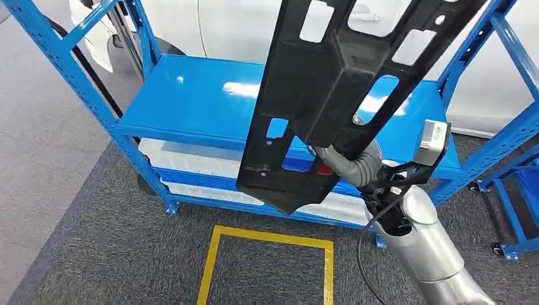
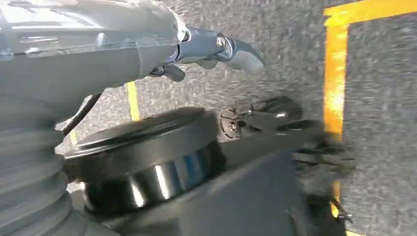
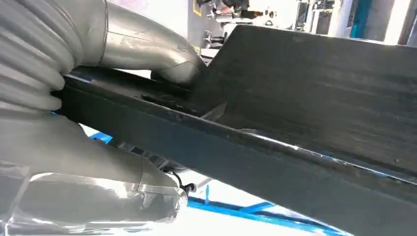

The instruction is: Take the parts from the cabinet and place them on the table.

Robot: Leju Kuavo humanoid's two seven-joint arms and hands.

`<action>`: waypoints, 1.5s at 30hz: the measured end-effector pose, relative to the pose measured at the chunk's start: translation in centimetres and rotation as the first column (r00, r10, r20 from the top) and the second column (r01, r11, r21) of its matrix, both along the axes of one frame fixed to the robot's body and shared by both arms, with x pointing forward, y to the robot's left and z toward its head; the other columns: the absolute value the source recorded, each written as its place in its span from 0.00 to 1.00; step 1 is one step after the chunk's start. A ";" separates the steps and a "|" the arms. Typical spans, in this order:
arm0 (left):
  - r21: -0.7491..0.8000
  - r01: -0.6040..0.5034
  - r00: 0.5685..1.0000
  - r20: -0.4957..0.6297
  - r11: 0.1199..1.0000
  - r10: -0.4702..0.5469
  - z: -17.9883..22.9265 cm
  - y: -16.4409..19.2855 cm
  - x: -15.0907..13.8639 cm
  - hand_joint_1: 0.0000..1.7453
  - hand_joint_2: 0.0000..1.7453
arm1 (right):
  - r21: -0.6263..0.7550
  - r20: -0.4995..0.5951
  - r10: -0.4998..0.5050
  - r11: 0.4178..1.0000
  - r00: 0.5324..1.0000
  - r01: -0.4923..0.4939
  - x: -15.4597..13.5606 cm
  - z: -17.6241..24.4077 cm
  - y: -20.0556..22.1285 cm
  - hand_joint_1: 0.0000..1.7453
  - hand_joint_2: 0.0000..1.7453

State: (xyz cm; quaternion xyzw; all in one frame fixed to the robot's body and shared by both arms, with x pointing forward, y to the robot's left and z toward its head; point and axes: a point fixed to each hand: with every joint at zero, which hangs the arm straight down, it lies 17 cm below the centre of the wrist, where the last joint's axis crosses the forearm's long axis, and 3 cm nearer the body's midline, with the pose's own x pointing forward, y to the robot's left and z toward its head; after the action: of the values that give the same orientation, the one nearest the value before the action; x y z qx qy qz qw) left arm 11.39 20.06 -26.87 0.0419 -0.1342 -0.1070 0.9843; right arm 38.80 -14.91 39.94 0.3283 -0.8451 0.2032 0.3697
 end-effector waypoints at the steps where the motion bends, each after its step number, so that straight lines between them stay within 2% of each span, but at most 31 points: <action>1: 0.000 0.000 1.000 0.001 1.000 0.000 0.0 0.0 0.1 0.00 1.00 | 0.002 0.002 -0.001 1.000 1.000 0.001 0.0 0.1 -0.1 1.00 1.00; 22: 0.003 0.002 1.000 -0.015 1.000 -0.001 -0.2 0.0 -0.8 0.00 1.00 | 0.018 -0.011 -0.012 1.000 1.000 0.012 0.4 0.3 0.5 1.00 1.00; 28: 0.005 0.004 1.000 -0.010 1.000 -0.004 -0.1 0.1 -0.5 0.00 1.00 | 0.021 -0.003 -0.011 1.000 1.000 0.011 0.1 0.0 0.5 1.00 1.00; 32: 0.015 0.011 0.999 0.039 1.000 -0.011 0.1 0.3 0.5 0.00 1.00 | 0.024 0.007 -0.016 1.000 1.000 0.016 0.1 0.1 0.3 1.00 1.00; 45: 0.025 0.004 0.999 0.034 1.000 -0.005 0.0 0.4 -0.2 0.00 1.00 | 0.017 0.025 -0.024 1.000 0.999 0.024 0.0 0.2 -0.1 1.00 1.00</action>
State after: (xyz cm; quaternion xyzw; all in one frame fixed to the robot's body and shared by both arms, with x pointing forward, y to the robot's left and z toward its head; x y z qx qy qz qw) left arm 11.19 20.50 -26.88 0.0555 -0.1497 -0.1102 0.9810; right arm 38.84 -15.03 40.18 0.3187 -0.8554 0.1957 0.3584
